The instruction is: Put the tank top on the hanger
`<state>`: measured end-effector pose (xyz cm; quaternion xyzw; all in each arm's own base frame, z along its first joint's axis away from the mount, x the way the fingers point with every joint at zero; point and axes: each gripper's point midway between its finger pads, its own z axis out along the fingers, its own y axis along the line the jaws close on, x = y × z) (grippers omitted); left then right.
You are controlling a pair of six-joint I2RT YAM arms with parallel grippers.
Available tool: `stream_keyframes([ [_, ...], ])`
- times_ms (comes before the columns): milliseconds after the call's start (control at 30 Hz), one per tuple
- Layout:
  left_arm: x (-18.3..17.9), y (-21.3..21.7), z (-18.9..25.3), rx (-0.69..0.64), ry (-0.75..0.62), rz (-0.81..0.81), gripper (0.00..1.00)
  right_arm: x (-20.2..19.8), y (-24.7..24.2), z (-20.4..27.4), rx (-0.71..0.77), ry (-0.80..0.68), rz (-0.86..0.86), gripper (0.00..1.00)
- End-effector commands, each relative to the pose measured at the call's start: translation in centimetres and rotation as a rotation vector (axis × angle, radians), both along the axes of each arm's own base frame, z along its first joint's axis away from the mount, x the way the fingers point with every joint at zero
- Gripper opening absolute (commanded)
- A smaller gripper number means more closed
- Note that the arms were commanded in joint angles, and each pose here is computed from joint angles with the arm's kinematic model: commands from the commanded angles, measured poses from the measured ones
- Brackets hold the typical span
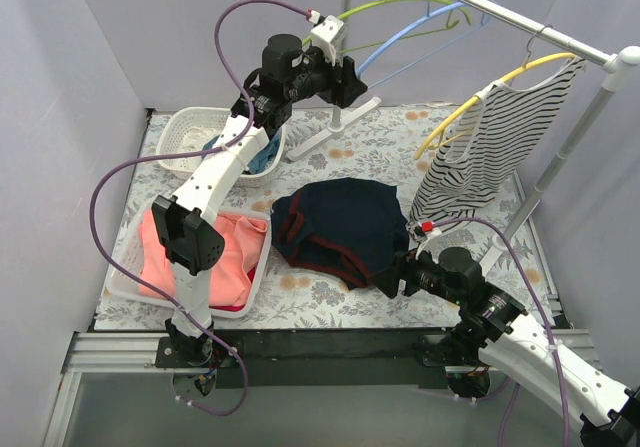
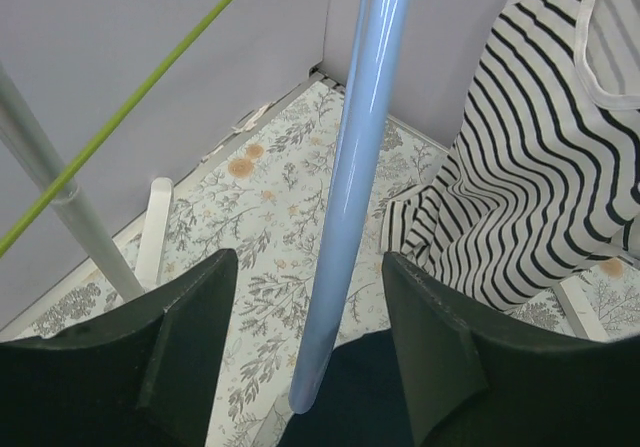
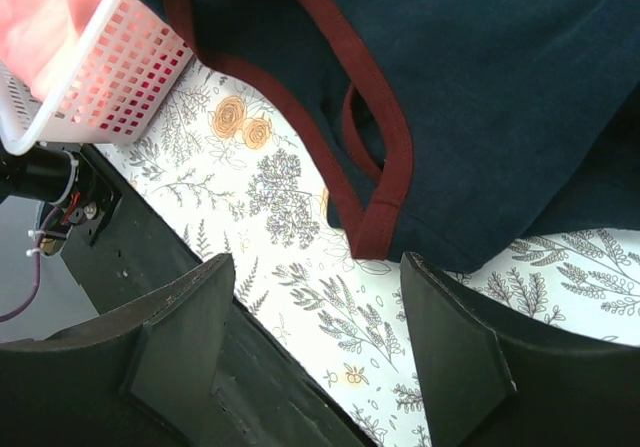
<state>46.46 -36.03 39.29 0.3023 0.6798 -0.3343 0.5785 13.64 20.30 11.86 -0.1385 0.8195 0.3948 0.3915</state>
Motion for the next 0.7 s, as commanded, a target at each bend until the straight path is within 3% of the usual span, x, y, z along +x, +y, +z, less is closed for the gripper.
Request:
stream_keyframes([
  [0, -1.8, 0.2, 5.7, -0.076, -0.120, -0.036, 0.57, 0.0, 0.0, -0.2, 0.015, -0.004, -0.010, 0.75],
  [200, -1.4, -1.3, 5.7, -0.090, -0.138, -0.037, 0.51, 0.0, 0.0, -0.3, 0.015, -0.002, -0.014, 0.75],
  [667, -1.4, -3.4, 6.6, -0.084, -0.214, -0.004, 0.12, 0.0, -0.4, -1.1, 0.000, 0.008, -0.026, 0.75],
])
